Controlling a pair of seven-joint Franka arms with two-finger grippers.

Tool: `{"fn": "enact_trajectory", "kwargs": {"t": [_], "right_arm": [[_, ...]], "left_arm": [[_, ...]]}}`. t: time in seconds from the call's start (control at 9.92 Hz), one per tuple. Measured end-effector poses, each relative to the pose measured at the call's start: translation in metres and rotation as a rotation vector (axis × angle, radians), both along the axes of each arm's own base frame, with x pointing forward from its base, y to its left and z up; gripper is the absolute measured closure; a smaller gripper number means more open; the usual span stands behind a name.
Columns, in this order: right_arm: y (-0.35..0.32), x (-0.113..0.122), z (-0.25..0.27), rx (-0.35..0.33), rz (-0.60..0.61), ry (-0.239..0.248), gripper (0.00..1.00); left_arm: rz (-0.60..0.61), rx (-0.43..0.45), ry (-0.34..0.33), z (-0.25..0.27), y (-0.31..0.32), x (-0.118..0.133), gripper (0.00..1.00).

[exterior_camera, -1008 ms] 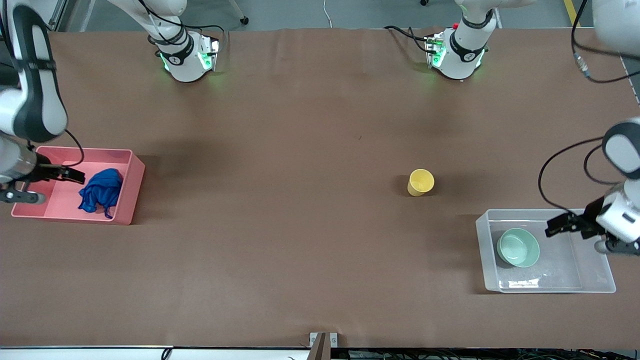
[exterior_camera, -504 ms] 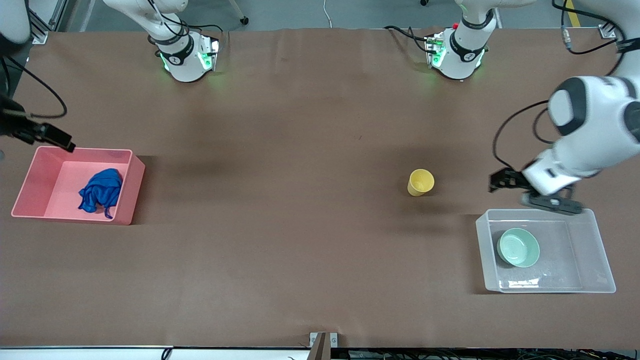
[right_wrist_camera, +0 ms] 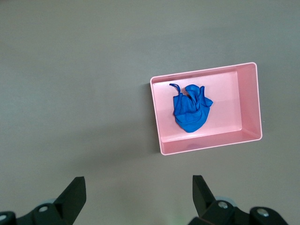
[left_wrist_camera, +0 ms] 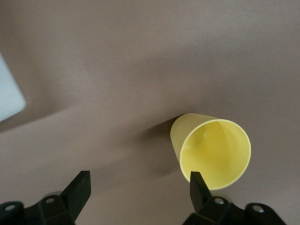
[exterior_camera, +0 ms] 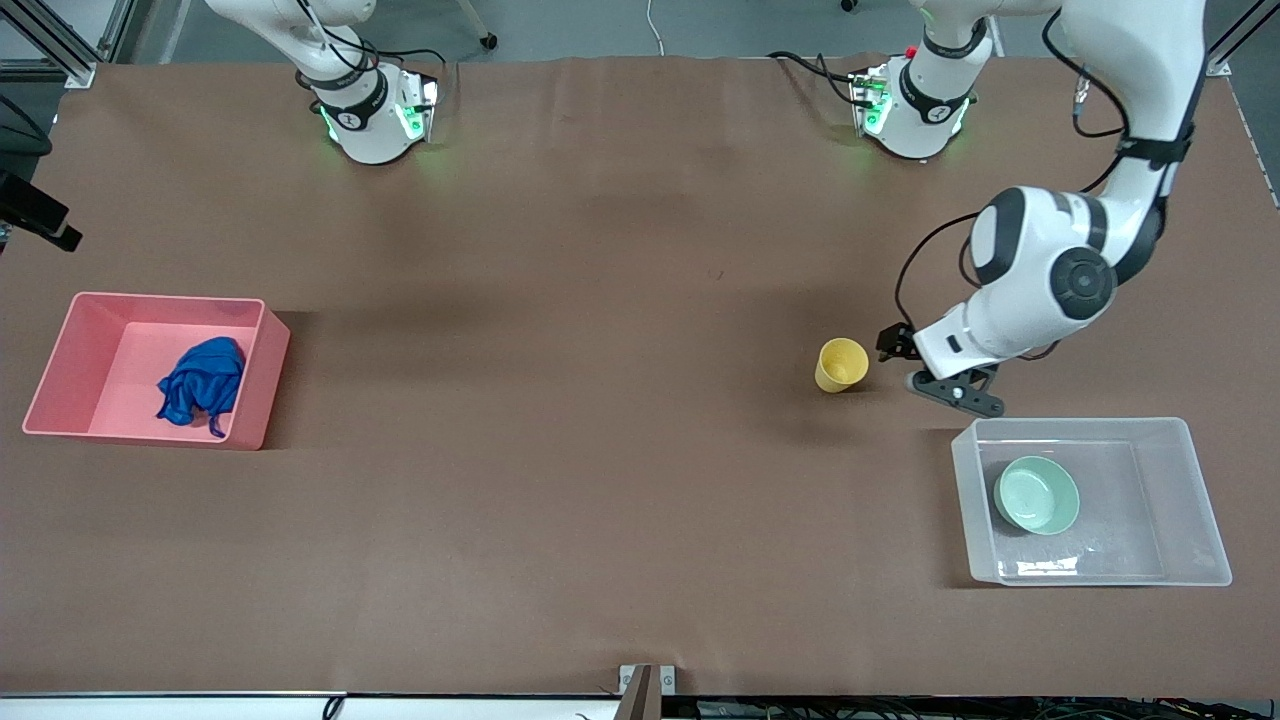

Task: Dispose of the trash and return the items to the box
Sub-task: 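Reach the left gripper to the yellow cup and grasp it, then carry the yellow cup with the left gripper and lower it into the bowl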

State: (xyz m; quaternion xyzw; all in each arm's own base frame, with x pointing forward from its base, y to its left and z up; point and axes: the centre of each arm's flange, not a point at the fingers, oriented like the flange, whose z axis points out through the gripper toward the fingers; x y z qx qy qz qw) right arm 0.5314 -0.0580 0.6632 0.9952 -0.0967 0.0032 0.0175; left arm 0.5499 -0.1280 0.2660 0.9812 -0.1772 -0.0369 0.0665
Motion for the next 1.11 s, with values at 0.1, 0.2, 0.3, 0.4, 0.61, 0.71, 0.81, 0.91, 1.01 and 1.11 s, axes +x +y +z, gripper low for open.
{"fn": "enact_trajectory", "kwargs": {"t": [0.1,0.2,0.3,0.4,0.61,0.71,0.81,0.91,1.01,1.11], "right_arm": [[0.001,0.003,-0.004,0.001,0.002,0.007,0.00],[0.001,0.004,-0.007,0.001,0.002,0.012,0.00],[0.001,0.005,-0.008,0.002,0.005,0.015,0.00],[0.004,0.006,-0.009,0.002,0.011,0.015,0.00],[0.007,0.007,-0.009,0.003,0.017,0.012,0.00],[0.004,0.007,-0.009,0.003,0.012,0.011,0.00],[0.002,0.007,-0.009,0.003,0.009,0.010,0.00],[0.003,0.007,-0.009,0.003,0.012,0.010,0.00],[0.005,0.007,-0.008,0.003,0.018,0.009,0.00],[0.005,0.007,-0.007,0.002,0.029,0.006,0.00]], "left_arm": [[-0.009,-0.005,0.010,-0.014,-0.006,-0.002,0.11],[-0.017,-0.008,0.020,-0.026,-0.012,-0.004,0.28],[-0.024,-0.012,0.014,-0.034,-0.018,-0.006,0.43],[-0.030,-0.018,0.001,-0.042,-0.023,-0.007,0.58],[-0.029,-0.024,-0.010,-0.059,-0.029,-0.014,0.87],[-0.032,-0.026,-0.017,-0.056,-0.031,-0.015,0.95],[-0.032,-0.026,-0.028,-0.049,-0.031,-0.013,0.95],[-0.035,-0.024,-0.038,-0.035,-0.029,-0.009,0.95],[-0.047,-0.019,-0.034,-0.013,-0.024,-0.002,0.95],[-0.061,-0.011,-0.019,0.016,-0.010,0.013,0.95]]}}
